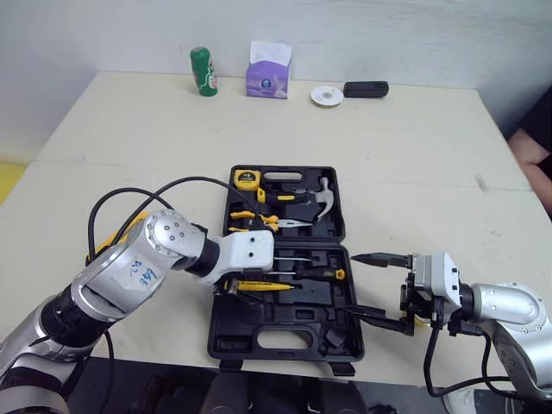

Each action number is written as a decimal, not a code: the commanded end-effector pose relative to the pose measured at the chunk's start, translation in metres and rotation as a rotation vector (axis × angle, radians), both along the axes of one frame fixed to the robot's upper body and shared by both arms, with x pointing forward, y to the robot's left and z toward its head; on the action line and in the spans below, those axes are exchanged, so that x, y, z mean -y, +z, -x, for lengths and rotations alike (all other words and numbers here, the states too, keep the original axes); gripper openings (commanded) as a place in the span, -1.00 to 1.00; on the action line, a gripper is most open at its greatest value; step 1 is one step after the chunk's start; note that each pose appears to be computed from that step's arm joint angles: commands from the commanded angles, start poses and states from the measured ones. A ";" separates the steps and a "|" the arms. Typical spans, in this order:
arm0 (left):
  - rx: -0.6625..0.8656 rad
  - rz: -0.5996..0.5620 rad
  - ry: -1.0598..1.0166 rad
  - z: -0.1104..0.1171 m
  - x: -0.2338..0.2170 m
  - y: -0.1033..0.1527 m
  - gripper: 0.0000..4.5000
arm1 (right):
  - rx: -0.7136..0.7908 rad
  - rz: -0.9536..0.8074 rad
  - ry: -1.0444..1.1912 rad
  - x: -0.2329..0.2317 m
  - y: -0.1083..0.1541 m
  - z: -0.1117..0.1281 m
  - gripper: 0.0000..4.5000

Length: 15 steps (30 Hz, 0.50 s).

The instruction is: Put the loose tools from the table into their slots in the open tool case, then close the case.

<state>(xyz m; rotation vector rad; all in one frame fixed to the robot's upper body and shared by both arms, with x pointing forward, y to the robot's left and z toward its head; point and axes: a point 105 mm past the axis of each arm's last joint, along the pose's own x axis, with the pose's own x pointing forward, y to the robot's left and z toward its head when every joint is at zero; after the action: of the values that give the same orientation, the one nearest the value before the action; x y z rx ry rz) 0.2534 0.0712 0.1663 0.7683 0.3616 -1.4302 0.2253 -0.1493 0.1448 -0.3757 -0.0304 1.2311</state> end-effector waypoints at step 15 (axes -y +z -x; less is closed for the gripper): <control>0.117 0.442 -0.108 -0.003 -0.051 -0.007 -0.98 | 0.051 -0.057 0.006 0.001 0.013 -0.003 1.00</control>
<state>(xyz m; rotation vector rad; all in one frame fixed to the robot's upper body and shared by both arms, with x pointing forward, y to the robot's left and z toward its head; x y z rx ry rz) 0.2583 0.1213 0.1558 0.4836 -0.0448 -1.4871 0.2289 -0.1499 0.1478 -0.3478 -0.0558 1.2257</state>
